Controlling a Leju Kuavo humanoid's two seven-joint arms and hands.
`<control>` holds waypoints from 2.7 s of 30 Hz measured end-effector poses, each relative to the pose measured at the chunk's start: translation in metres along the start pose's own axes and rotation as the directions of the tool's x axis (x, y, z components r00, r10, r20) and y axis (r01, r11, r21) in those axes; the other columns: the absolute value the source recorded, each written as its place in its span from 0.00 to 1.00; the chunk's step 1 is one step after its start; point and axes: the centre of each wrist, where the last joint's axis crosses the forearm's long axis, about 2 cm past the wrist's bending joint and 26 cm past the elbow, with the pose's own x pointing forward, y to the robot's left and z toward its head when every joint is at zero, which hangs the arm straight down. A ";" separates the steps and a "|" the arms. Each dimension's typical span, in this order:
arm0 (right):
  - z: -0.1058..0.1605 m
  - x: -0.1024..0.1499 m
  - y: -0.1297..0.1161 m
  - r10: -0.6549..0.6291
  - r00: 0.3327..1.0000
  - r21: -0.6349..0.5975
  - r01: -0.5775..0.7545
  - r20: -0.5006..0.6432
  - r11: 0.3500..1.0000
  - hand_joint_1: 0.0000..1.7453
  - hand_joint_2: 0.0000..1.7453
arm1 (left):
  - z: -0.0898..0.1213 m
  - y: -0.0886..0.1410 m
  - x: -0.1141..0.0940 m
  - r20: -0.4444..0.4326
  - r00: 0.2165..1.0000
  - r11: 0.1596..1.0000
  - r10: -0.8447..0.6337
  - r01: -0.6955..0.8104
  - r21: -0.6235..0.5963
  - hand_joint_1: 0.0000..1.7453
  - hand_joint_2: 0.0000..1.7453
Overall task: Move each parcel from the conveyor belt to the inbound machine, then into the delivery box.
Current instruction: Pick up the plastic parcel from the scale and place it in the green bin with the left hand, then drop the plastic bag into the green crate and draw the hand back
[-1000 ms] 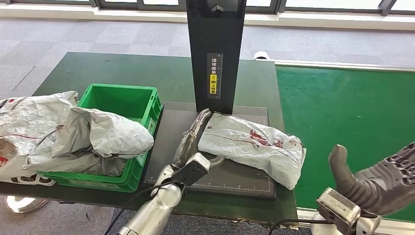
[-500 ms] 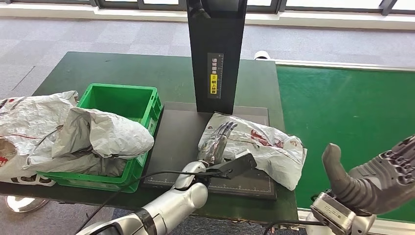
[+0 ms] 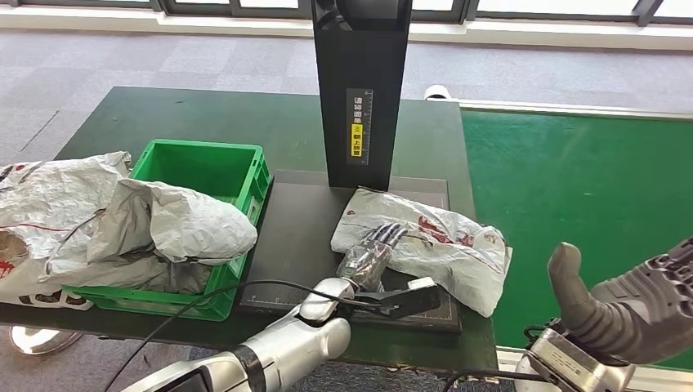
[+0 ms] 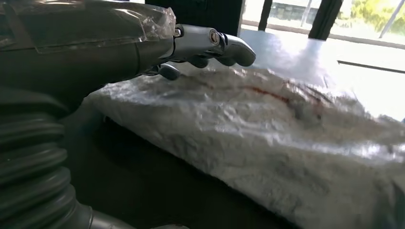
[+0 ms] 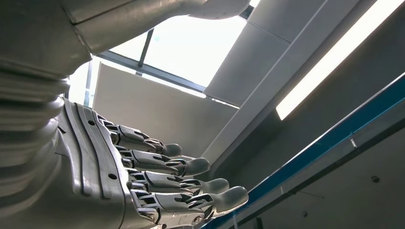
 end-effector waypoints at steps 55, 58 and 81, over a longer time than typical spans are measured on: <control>0.001 -0.003 -0.002 0.012 1.000 0.001 -0.012 -0.010 1.000 0.00 1.00 | 0.010 0.121 -0.001 0.025 0.918 0.613 -0.395 0.244 0.751 1.00 1.00; 0.001 -0.003 -0.002 0.012 1.000 0.003 -0.012 -0.010 1.000 0.00 1.00 | 0.020 0.140 -0.010 -0.033 0.918 0.542 -0.396 0.263 0.798 1.00 1.00; 0.005 -0.004 0.001 0.012 1.000 0.020 -0.012 -0.014 1.000 0.00 1.00 | 0.047 0.196 -0.066 -0.315 0.914 0.376 -0.255 0.393 0.839 1.00 1.00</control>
